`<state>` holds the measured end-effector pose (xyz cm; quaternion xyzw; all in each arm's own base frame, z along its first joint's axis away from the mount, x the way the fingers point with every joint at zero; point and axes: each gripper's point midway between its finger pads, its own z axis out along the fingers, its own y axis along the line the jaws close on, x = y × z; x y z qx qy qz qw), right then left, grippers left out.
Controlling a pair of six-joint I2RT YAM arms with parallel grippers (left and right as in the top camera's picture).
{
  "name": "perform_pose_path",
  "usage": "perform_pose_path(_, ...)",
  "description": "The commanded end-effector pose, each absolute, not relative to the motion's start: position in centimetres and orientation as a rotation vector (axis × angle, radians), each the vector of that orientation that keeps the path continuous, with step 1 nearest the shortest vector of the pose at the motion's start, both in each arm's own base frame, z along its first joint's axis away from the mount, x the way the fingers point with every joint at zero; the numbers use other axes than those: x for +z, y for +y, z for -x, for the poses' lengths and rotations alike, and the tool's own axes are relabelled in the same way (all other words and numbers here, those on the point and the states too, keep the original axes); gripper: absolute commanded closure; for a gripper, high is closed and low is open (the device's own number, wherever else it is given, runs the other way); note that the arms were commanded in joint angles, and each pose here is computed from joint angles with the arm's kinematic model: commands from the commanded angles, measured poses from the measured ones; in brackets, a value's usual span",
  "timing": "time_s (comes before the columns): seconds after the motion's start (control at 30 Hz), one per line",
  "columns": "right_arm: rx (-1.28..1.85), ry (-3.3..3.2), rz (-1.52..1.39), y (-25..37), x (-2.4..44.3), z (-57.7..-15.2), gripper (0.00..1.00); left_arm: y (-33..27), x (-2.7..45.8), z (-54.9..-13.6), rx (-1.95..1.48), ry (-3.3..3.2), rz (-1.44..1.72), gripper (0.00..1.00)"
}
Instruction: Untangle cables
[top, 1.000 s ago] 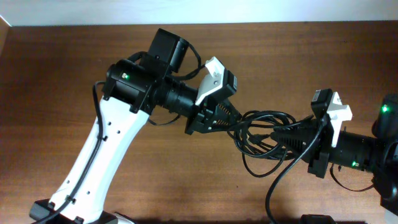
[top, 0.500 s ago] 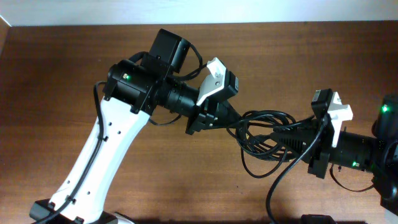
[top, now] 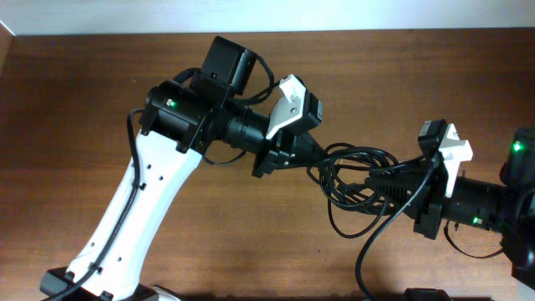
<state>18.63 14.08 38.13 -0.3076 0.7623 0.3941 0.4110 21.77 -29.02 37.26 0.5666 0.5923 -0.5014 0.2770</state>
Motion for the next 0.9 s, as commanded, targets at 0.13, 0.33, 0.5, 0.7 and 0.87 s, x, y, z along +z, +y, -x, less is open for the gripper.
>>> perform_pose_path(0.13,0.961,2.034,0.723,13.4,36.3,-19.6,0.96,-29.3,39.5,-20.3,-1.423,1.457,-1.533,1.0)
perform_pose_path(0.33,0.98,2.061,0.711,13.4,35.8,-20.2,0.96,-29.4,39.7,-20.2,-1.428,1.44,-1.533,1.0)
perform_pose_path(0.5,0.978,2.124,0.684,13.1,34.9,-19.8,0.96,-28.9,40.0,-21.6,-1.381,1.422,-1.51,1.0)
perform_pose_path(0.7,0.926,2.214,0.647,12.3,33.6,-19.6,0.96,-27.4,40.9,-23.5,-1.368,1.407,-1.439,1.0)
perform_pose_path(0.87,0.926,2.214,0.647,12.3,33.6,-19.6,0.96,-26.1,41.0,-25.0,-1.327,1.426,-1.395,1.0)
